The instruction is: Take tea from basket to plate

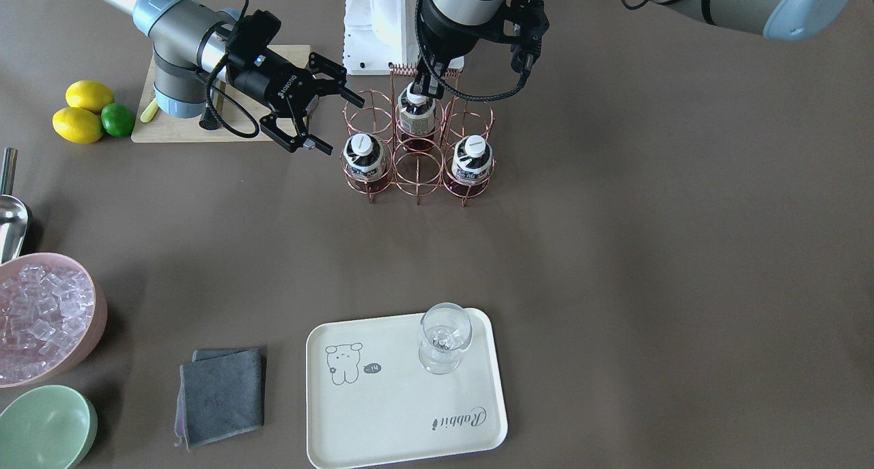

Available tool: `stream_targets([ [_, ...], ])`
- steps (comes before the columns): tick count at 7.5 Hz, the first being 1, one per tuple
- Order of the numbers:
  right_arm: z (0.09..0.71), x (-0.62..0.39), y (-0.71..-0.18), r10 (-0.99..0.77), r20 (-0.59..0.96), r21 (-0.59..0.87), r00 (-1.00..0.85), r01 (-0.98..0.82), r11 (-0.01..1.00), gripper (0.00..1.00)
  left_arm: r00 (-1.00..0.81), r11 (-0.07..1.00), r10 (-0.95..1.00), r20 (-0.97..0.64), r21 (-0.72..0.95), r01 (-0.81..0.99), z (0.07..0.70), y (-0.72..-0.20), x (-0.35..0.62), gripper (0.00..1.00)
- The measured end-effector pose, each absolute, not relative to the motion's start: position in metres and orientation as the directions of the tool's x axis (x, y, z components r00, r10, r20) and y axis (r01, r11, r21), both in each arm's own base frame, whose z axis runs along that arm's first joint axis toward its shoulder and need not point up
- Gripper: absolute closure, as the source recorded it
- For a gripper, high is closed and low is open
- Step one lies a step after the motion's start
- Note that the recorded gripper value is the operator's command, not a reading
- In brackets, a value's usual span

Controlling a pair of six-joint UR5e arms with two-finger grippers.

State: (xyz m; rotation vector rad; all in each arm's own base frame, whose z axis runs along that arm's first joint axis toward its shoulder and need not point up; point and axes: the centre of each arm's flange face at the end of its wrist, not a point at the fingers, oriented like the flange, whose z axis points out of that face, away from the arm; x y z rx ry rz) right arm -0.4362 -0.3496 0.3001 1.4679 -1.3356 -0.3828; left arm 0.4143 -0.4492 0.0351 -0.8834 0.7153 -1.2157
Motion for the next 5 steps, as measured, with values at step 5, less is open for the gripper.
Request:
stream_targets([
  [5,0.283,-0.446,-0.358,-0.843,0.43,0.831,0.323,-0.506,0.23,0.23,0.233,0.11,-0.973,0.003,-0.876,0.469,0.034,-0.447,0.416,1.0],
])
